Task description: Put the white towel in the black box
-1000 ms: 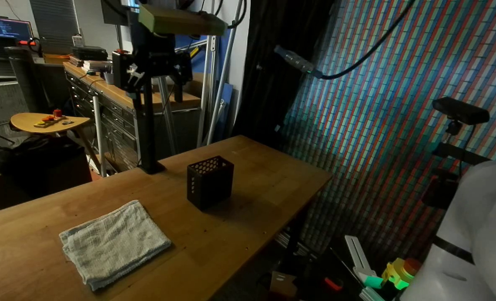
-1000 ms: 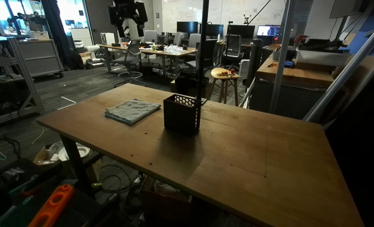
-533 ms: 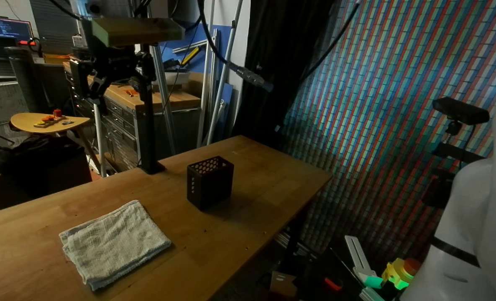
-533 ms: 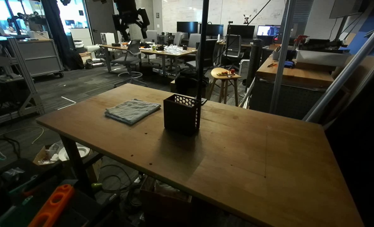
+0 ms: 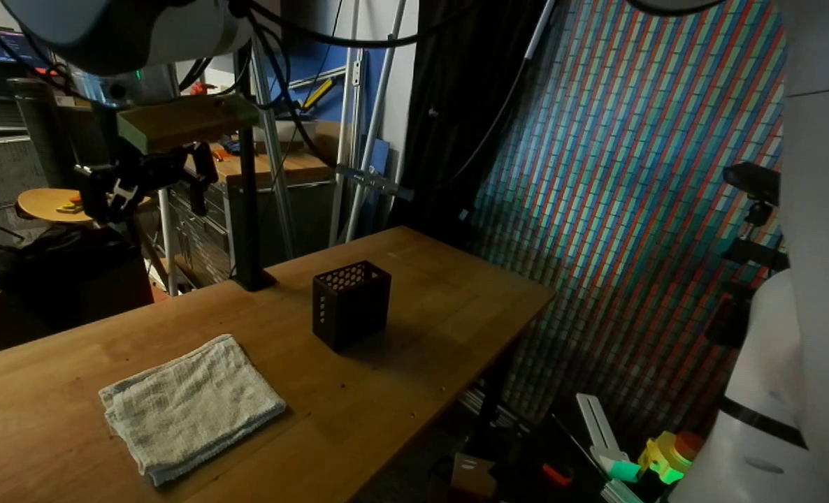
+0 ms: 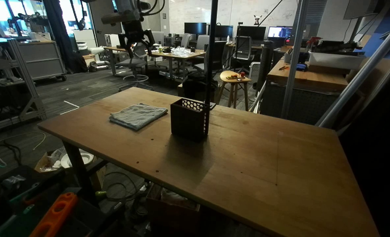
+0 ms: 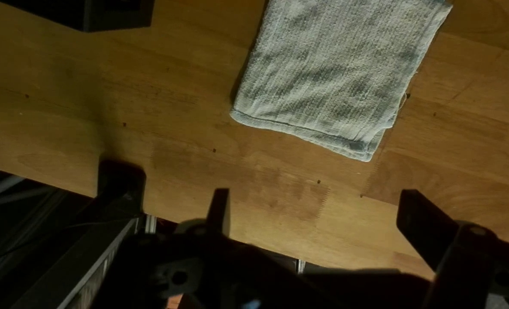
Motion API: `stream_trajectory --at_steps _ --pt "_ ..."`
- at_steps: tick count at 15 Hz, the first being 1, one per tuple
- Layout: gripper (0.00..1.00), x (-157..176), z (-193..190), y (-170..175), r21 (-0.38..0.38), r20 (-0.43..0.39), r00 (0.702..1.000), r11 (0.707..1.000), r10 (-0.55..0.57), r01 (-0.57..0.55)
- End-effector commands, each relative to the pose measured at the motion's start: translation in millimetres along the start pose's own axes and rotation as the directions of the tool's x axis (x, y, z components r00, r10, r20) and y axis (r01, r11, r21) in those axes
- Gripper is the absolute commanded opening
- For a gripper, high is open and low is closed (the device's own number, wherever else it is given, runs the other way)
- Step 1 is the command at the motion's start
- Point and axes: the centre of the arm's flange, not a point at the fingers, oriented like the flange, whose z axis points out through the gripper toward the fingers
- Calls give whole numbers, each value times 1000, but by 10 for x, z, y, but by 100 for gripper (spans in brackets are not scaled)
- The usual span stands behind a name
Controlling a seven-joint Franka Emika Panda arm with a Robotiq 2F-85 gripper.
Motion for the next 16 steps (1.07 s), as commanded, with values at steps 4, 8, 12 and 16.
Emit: stream_trajectory --at_steps 4,8,12,16 --pt "100 169 548 -123 23 14 997 997 -70 70" --pt "100 150 873 -187 42 40 995 995 -90 88" --pt "100 182 1121 -285 58 33 993 993 -109 107" --pt "100 115 1307 -345 69 36 993 991 -115 112"
